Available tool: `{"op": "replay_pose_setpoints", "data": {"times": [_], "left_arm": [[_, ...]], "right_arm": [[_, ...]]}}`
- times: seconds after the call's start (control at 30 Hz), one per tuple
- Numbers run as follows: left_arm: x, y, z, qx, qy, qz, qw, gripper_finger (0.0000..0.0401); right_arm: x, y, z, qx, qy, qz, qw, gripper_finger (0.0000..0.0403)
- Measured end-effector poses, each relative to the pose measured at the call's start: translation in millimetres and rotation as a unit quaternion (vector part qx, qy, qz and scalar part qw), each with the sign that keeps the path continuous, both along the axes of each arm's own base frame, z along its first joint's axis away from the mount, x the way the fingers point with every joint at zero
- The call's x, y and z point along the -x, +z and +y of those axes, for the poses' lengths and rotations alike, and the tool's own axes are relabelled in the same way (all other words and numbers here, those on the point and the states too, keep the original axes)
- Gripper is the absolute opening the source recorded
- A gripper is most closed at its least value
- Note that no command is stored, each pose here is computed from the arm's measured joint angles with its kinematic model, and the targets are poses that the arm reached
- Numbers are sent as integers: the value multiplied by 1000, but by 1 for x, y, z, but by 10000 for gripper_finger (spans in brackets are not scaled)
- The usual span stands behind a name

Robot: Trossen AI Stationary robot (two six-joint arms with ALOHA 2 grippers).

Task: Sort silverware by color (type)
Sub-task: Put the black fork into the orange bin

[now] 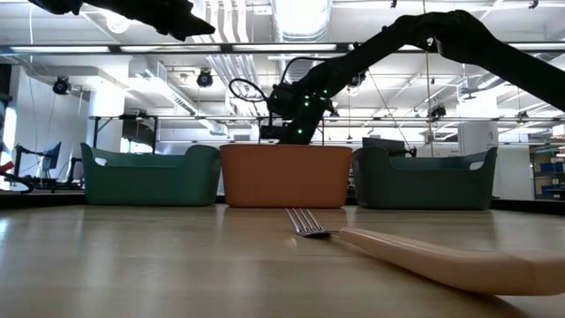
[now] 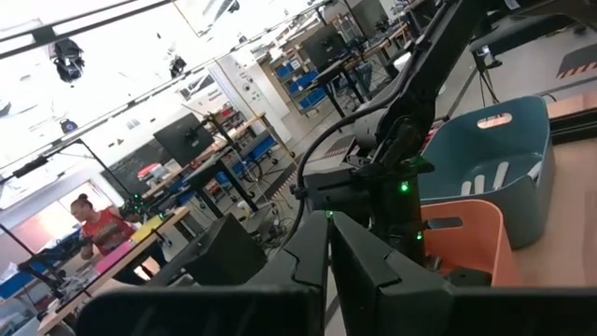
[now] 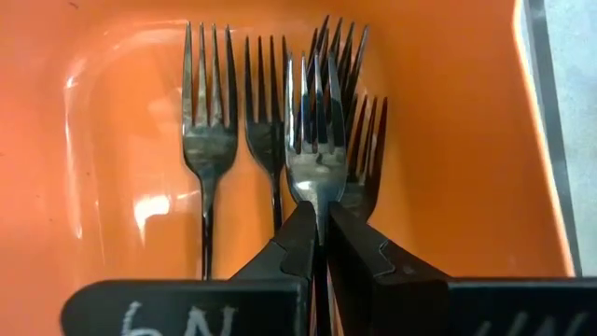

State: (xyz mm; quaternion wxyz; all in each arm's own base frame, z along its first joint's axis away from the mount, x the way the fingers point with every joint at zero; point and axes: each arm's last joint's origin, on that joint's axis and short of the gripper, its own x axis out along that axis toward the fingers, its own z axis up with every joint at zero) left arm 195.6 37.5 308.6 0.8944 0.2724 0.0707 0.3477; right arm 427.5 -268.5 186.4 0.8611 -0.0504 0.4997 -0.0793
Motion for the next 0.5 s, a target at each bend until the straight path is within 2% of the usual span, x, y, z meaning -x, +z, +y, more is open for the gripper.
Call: {"op": "replay_pose_setpoints", "data": {"times": [0.5], "left_arm": [[0,0,0,0,0,-1,1000,0]], "right_arm": [[0,-8,0,-2,-7,-5,1000,12]]}}
